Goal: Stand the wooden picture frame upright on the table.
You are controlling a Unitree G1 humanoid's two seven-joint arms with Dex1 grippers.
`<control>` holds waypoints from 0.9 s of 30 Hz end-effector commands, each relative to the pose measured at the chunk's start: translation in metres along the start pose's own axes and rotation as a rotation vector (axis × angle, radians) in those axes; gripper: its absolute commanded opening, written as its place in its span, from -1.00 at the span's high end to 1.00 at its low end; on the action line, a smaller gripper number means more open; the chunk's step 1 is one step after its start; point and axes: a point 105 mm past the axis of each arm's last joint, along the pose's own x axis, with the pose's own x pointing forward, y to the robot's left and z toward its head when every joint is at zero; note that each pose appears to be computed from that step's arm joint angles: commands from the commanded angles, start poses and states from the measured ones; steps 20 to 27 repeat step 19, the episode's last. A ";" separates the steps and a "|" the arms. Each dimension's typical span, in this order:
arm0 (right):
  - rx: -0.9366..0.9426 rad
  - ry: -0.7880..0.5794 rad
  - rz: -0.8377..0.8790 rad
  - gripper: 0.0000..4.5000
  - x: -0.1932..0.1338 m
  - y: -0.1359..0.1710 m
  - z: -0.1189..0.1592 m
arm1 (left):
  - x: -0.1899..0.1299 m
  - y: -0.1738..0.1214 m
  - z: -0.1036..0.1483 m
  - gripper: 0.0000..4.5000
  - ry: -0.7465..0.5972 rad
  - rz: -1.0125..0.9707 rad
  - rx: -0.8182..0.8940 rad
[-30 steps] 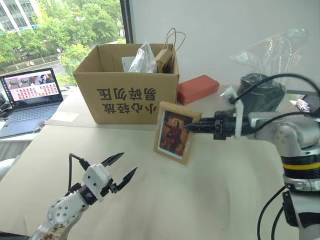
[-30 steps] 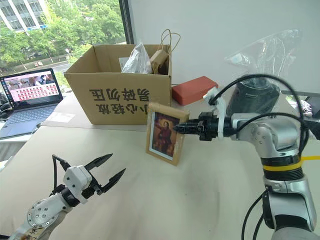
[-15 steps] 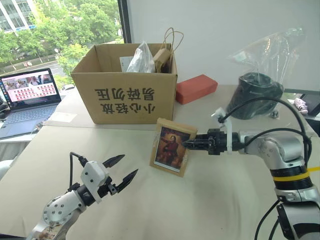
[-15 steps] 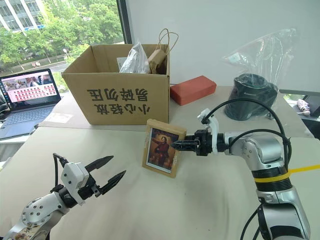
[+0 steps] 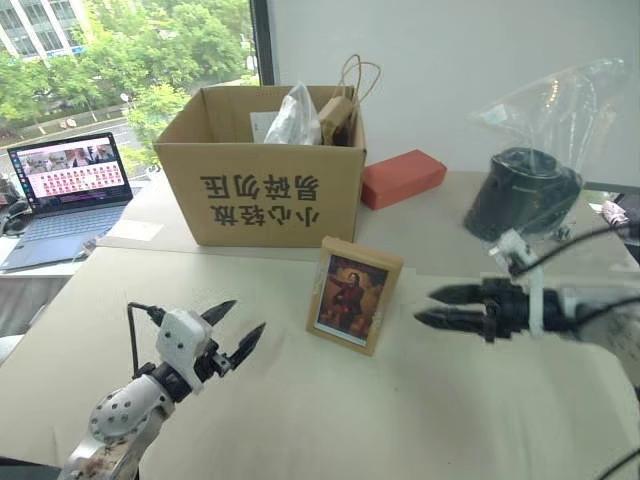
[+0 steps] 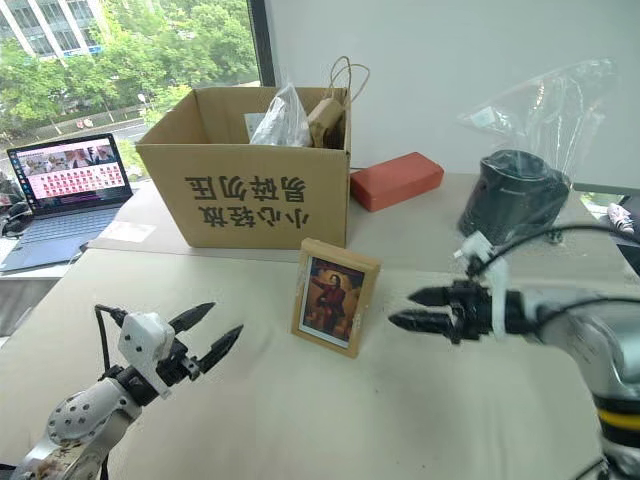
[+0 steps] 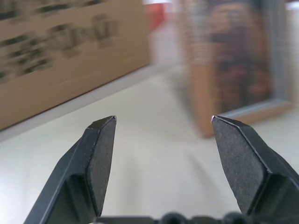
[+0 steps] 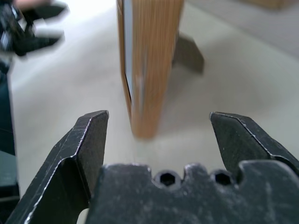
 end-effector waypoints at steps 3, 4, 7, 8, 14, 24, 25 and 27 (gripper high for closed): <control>0.039 -0.235 -0.654 -0.80 0.006 -0.031 -0.009 | 0.005 0.014 -0.013 -0.55 0.022 0.222 -0.085; 0.041 -0.256 -0.724 -0.80 0.007 -0.029 -0.016 | 0.006 0.017 -0.016 -0.55 0.023 0.256 -0.099; 0.110 -0.383 -0.835 -0.80 0.015 -0.012 -0.029 | 0.012 0.025 -0.022 -0.55 0.024 0.339 -0.130; 0.093 -0.384 -0.850 -0.80 0.019 -0.008 -0.033 | 0.014 0.025 -0.023 -0.55 0.020 0.346 -0.133; 0.099 -0.411 -0.940 -0.80 0.023 -0.011 -0.048 | 0.018 0.024 -0.030 -0.55 0.025 0.336 -0.123; 0.052 -0.418 -0.943 -0.80 0.022 -0.014 -0.046 | 0.020 0.029 -0.030 -0.55 0.014 0.329 -0.121; 0.052 -0.418 -0.943 -0.80 0.022 -0.014 -0.046 | 0.020 0.029 -0.030 -0.55 0.014 0.329 -0.121; 0.052 -0.418 -0.943 -0.80 0.022 -0.014 -0.046 | 0.020 0.029 -0.030 -0.55 0.014 0.329 -0.121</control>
